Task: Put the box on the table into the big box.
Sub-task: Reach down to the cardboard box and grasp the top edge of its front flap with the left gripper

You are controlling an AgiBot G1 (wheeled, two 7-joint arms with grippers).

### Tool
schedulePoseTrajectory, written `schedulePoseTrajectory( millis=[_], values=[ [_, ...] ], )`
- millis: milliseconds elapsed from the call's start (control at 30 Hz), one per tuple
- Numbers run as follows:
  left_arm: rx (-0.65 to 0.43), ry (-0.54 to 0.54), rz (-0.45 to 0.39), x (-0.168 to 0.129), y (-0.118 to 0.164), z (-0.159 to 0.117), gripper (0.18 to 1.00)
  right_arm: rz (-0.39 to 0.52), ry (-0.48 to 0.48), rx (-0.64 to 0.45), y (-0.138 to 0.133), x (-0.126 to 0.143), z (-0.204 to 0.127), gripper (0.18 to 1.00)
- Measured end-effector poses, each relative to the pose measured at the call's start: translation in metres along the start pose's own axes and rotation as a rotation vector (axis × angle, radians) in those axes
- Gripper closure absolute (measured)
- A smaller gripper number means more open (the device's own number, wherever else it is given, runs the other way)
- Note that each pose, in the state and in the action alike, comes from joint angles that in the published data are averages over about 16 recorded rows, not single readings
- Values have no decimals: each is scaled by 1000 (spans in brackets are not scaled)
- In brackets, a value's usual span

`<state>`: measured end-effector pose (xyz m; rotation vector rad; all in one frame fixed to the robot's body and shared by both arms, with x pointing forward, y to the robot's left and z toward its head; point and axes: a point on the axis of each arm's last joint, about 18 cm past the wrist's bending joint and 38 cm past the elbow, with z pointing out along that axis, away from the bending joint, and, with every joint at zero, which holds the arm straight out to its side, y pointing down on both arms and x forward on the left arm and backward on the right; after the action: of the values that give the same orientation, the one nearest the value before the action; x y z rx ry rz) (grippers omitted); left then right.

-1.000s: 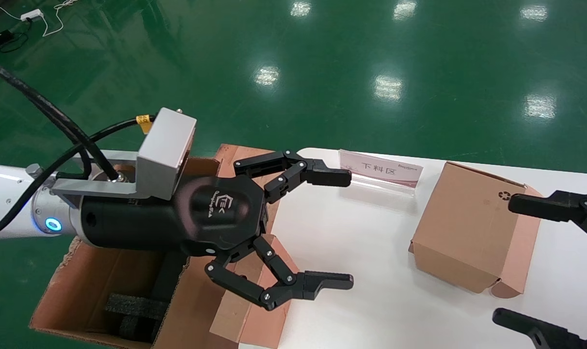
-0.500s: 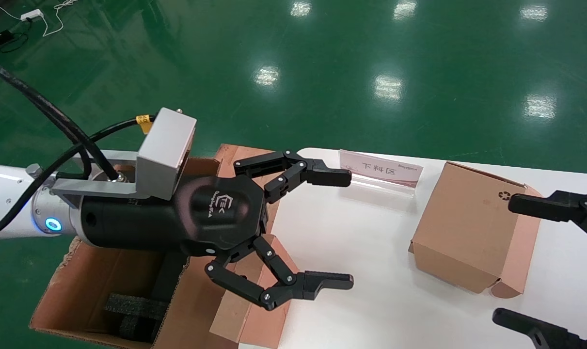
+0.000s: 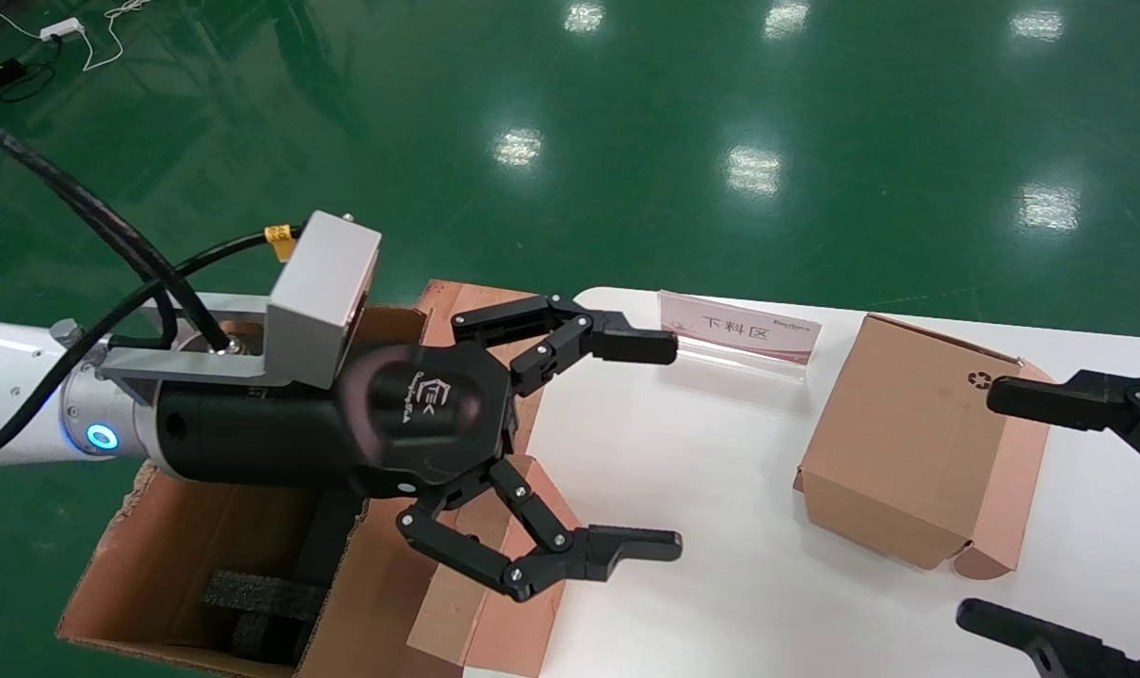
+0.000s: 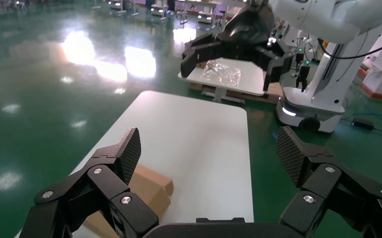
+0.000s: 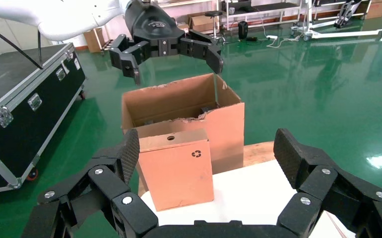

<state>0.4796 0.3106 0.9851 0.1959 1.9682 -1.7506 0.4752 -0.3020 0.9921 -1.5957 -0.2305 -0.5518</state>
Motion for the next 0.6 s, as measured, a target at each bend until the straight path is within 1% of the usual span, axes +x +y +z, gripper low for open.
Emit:
schedulePoseTrajectory(
  millis=[200,600],
  values=[
    [-111,-47,-42,-5,14,-10,188,0,0,0,0,0,0,183],
    [-453,-168,-124,-23,42,-28,188,0,0,0,0,0,0,183]
  ],
)
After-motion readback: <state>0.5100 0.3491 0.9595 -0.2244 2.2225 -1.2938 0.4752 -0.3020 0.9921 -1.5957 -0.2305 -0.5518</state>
